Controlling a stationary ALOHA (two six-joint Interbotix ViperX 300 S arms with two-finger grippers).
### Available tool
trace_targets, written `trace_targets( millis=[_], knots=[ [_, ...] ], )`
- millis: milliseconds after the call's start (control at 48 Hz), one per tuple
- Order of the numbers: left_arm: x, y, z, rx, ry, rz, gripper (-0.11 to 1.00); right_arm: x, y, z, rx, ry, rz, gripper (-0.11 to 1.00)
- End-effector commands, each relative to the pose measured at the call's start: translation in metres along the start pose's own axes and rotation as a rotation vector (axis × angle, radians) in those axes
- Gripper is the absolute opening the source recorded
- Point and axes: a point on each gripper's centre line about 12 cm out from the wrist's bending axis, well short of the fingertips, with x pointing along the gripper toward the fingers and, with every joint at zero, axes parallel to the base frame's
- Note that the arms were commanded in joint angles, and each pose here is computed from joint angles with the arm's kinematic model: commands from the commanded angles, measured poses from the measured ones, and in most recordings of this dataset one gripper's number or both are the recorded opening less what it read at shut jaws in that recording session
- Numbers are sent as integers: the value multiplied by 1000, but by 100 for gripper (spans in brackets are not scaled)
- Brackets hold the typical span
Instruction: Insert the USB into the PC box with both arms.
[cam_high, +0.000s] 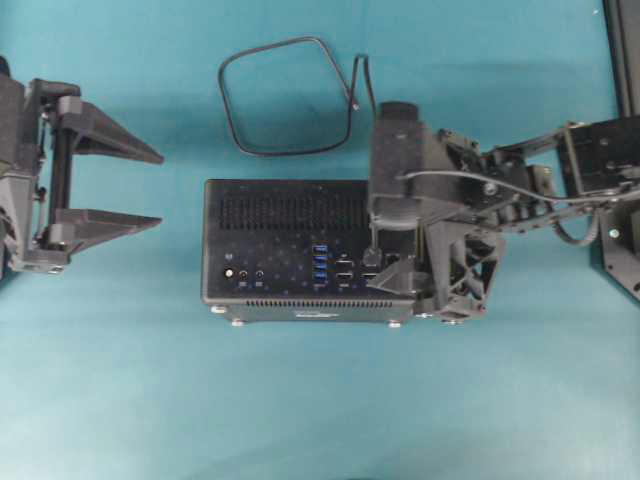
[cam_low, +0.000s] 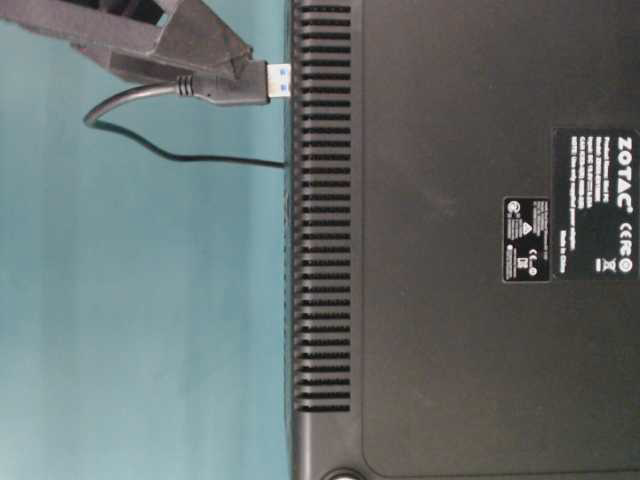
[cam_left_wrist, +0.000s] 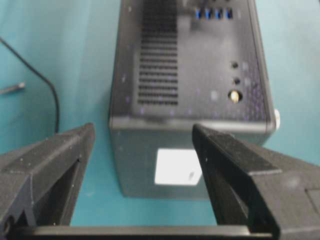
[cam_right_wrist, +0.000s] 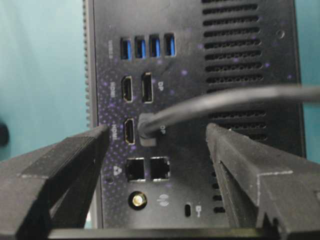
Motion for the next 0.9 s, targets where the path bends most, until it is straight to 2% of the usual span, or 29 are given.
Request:
trace_targets(
  millis=[0,209,584,730,876],
  knots=[
    [-4,0,6,4,-23,1,84,-12,4,13,-22,-28,2,82],
    [-8,0,5,4,-12,1,84,-16,5,23,-23,-21,-3,74],
    [-11,0,1,4,-12,1,83,-10,1,20,-17,27,-19,72],
    [-12,0,1,3,-14,1,83,-10,0,21,-13,23,-21,64],
    [-12,0,1,3,-15,1,83,-10,-1,20,-13,29,-23,51]
  ],
)
